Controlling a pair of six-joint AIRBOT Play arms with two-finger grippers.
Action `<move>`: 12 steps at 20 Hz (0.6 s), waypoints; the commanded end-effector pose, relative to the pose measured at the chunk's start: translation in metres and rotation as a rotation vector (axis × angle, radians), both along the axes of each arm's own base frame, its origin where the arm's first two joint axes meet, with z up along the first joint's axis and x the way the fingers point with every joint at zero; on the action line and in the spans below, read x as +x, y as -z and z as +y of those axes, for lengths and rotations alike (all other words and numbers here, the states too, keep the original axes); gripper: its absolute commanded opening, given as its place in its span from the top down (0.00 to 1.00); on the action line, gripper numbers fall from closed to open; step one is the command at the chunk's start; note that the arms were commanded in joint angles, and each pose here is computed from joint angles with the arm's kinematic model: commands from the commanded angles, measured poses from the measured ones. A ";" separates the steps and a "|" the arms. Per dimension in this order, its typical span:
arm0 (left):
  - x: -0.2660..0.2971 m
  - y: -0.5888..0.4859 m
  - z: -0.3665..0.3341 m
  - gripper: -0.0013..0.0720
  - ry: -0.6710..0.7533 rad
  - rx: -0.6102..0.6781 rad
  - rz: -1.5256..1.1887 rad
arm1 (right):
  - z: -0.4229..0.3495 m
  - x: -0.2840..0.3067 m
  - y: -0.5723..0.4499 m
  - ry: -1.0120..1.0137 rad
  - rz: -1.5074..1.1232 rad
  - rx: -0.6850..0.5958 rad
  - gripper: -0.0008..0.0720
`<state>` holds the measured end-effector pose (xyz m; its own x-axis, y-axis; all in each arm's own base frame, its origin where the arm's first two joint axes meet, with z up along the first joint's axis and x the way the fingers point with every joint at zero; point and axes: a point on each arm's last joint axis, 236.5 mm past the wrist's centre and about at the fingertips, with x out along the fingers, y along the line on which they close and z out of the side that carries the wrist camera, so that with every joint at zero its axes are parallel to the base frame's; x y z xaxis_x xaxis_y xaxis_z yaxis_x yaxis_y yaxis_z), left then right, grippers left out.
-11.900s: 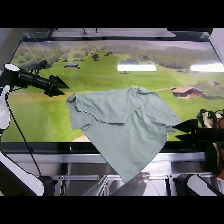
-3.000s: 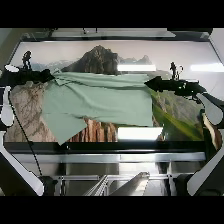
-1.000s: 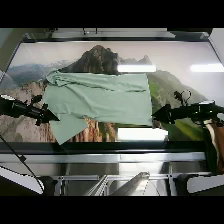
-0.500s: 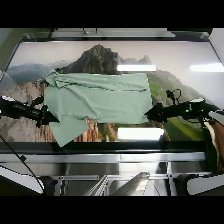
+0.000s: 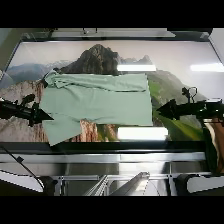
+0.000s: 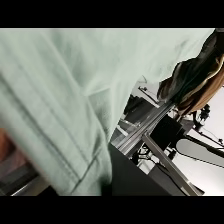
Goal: Fold the shirts.
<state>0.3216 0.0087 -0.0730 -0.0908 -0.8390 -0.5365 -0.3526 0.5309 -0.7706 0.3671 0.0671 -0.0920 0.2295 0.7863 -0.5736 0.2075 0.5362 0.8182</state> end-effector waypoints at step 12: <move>0.007 -0.027 -0.002 0.96 -0.052 -0.104 -0.033 | 0.106 -0.061 0.004 -0.343 0.129 0.064 0.72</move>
<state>0.3296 0.0086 -0.0513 -0.0260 -0.8832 -0.4684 -0.3535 0.4464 -0.8221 0.3166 0.1566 -0.1114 -0.0752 0.8110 -0.5802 0.1458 0.5845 0.7982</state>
